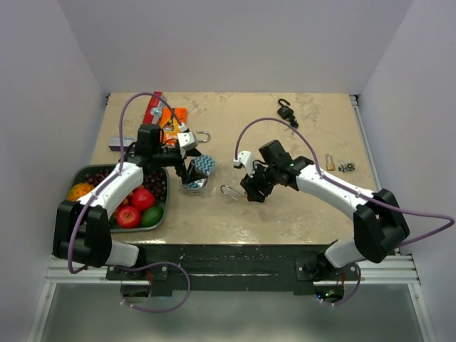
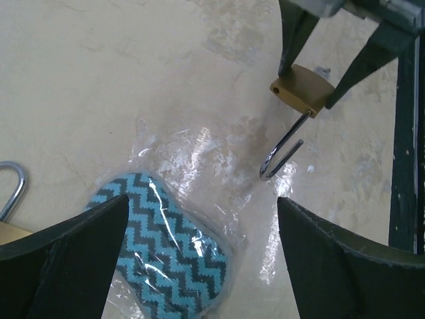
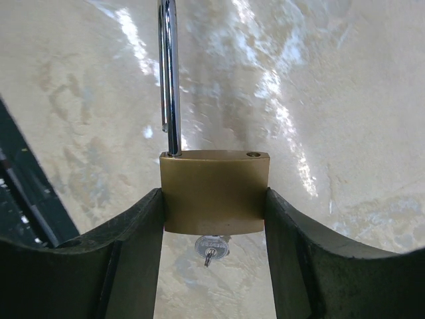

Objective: Lock with the key
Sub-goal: Pick up the lock from the center of the board, then lock the lock.

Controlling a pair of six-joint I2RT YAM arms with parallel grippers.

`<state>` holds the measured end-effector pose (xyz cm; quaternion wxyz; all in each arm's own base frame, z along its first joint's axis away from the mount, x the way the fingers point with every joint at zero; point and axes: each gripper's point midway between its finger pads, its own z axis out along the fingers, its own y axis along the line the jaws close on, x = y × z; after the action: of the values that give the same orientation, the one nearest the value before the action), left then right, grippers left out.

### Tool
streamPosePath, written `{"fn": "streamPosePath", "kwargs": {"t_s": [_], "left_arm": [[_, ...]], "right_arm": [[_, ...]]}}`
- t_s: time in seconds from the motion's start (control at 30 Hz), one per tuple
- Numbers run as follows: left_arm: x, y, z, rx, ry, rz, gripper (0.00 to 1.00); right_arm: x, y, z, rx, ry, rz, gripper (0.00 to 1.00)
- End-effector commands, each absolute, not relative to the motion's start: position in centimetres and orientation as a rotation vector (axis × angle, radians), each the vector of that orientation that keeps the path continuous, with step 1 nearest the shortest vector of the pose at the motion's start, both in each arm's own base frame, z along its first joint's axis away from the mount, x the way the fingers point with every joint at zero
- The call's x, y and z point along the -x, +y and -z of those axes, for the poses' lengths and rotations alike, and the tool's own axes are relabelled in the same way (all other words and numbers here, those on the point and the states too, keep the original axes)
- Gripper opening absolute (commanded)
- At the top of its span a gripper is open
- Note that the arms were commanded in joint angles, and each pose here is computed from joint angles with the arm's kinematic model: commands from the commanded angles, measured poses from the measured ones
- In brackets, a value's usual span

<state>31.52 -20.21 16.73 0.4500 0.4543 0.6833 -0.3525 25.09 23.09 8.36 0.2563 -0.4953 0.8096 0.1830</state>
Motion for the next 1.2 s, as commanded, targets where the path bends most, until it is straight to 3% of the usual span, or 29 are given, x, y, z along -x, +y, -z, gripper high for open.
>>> {"fn": "streamPosePath", "kwargs": {"t_s": [0.0, 0.43, 0.57, 0.73, 1.0, 1.03, 1.1, 1.17], "left_arm": [[-28.8, -21.6, -16.8, -1.35, 1.47, 0.898, 0.96], [-25.6, -27.1, -15.3, -1.571, 1.287, 0.944, 0.85], [-25.5, -28.1, -14.7, -1.582, 1.299, 0.985, 0.7], [-25.0, -28.7, -14.4, -1.607, 1.284, 1.005, 0.6], [-24.5, -29.2, -14.5, -1.624, 1.262, 1.016, 0.24], [-24.4, -29.1, -14.3, -1.628, 1.27, 1.015, 0.13], [-24.5, -29.1, -14.5, -1.629, 1.271, 1.013, 0.03], [-24.4, -29.0, -14.7, -1.628, 1.284, 1.011, 0.0]], "right_arm": [[-24.1, 26.1, -14.5, 1.451, 1.937, -0.695, 0.0], [-23.5, 27.2, -17.6, 1.511, 1.819, -0.74, 0.0], [-23.4, 27.5, -18.0, 1.507, 1.81, -0.744, 0.0], [-23.7, 27.7, -18.5, 1.496, 1.808, -0.747, 0.0], [-23.7, 28.0, -18.5, 1.484, 1.823, -0.768, 0.0], [-23.7, 28.0, -18.5, 1.485, 1.822, -0.769, 0.0], [-23.4, 28.2, -18.6, 1.481, 1.825, -0.795, 0.0], [-23.4, 28.2, -18.7, 1.46, 1.848, -0.803, 0.04]]}}
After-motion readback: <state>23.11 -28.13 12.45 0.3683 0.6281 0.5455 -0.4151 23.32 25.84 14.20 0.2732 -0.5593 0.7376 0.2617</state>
